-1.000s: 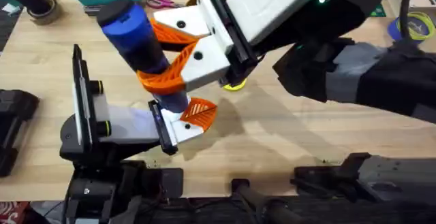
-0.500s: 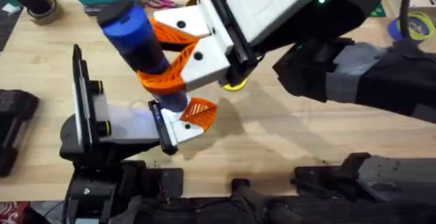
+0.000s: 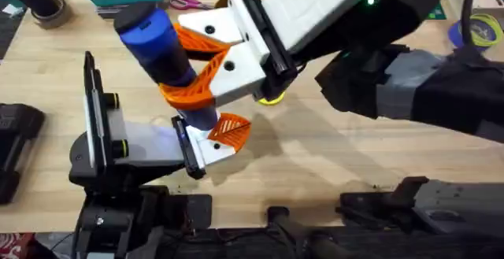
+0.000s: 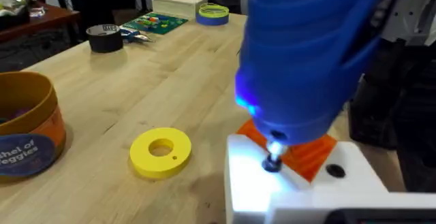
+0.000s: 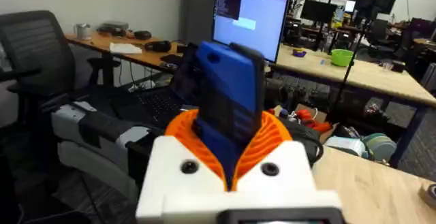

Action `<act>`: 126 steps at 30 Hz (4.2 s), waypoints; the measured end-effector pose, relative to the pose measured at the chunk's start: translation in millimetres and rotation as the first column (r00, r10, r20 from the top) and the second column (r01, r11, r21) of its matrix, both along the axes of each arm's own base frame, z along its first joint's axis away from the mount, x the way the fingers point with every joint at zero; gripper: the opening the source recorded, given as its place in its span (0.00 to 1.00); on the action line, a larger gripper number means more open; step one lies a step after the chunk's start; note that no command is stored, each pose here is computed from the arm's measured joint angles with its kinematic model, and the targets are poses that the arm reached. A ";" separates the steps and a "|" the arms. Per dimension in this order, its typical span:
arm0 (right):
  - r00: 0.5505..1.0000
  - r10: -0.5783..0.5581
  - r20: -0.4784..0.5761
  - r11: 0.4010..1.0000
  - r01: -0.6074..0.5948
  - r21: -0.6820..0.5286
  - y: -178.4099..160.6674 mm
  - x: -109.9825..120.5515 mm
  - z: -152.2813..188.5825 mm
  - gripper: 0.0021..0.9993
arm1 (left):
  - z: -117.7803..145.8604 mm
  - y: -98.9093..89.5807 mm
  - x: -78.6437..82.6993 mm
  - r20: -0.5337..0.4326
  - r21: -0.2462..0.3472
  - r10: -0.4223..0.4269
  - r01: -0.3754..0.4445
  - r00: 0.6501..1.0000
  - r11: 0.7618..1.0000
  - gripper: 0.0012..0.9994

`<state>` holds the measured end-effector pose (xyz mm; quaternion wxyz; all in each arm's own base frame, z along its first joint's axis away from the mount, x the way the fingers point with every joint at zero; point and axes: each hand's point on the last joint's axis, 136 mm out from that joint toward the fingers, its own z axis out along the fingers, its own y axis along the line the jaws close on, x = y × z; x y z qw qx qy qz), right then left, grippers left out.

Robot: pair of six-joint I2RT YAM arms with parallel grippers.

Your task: Pick up the gripper from the table and insert it into the empty holder that is missing its gripper. Then pick up a screw, insert it into the mounting hole, and use the screwdriver to tighten it. Finally, clean up the table by picking up the vegetable and placing it into the bucket.

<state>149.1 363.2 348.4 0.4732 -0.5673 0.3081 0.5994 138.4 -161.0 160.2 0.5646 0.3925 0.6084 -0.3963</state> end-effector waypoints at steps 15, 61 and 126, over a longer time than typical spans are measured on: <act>1.000 -0.005 0.004 1.000 0.005 0.002 -0.2 0.1 -2.5 0.02 | 0.0 0.0 0.0 0.000 0.000 0.000 0.000 1.000 1.000 0.01; 0.999 0.037 0.023 0.999 -0.037 -0.005 -8.0 -5.2 -5.3 0.02 | -0.1 -0.2 -0.5 -0.002 -0.001 -0.003 0.003 1.000 1.000 0.01; 1.000 0.009 0.005 1.000 -0.009 0.020 -12.8 13.4 33.7 0.02 | 0.0 -0.2 -0.5 -0.004 -0.001 -0.003 0.003 1.000 1.000 0.01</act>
